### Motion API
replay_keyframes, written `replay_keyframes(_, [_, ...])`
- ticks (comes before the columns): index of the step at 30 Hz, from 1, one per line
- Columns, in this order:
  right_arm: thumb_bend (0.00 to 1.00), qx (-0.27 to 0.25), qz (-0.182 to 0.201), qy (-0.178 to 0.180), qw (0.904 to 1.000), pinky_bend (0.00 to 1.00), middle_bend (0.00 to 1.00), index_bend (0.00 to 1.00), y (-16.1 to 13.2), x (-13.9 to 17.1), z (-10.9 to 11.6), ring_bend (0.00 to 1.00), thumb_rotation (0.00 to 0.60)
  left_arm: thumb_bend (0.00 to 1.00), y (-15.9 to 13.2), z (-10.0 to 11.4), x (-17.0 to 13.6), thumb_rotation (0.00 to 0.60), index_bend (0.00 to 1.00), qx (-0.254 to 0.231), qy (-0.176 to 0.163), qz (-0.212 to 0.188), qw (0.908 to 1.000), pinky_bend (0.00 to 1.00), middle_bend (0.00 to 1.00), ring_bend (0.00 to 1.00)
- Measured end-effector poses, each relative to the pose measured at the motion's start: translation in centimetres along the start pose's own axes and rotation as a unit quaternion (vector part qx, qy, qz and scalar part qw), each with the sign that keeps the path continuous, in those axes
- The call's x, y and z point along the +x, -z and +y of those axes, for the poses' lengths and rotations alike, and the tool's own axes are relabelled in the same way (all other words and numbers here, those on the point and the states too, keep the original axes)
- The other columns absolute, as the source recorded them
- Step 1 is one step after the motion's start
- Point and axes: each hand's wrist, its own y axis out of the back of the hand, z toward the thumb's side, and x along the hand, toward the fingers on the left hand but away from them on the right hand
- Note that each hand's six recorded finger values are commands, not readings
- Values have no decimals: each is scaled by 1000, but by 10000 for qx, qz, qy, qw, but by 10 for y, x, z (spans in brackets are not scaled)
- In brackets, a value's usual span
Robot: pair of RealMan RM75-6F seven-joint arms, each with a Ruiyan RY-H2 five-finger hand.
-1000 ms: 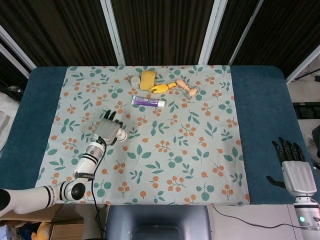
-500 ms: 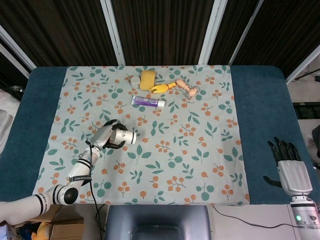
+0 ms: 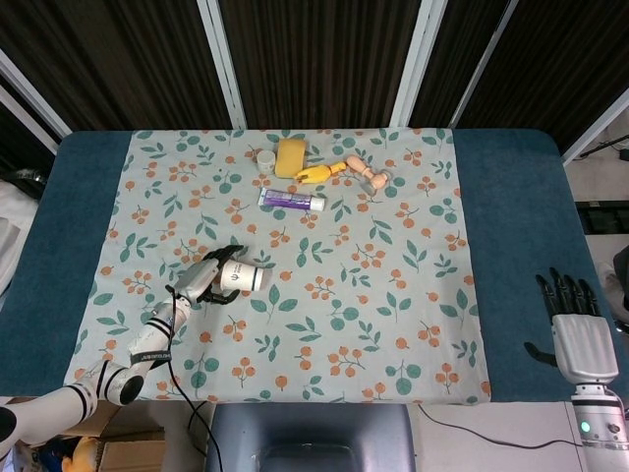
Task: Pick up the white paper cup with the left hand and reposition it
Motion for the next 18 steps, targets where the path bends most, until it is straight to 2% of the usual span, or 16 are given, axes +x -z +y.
replay_keyframes(6, [245,-7,12,-58,10000,0,0,0,2,0,-2,0,600,358,-7,7,-3,600,0,380,-171,-183,9990,0,0,0])
replay_keyframes(11, [245,-29,13,-73,10000,0,0,0,3,-1,-3,0,600,356,-21,15,-8,600,0,1156,-310,-427,9919,0,0,0])
replay_keyframes(15, [245,-2,44,-176,9998,0,0,0,2,-1,-7,0,600,341,-33,18,-11,600,0,1974,-348,-541,9782,0,0,0])
replay_keyframes(18, [245,-5,73,-237,9997,0,0,0,0,-2,-10,0,600,337,-45,21,-10,600,0,2699,-427,-587,9602,0,0,0])
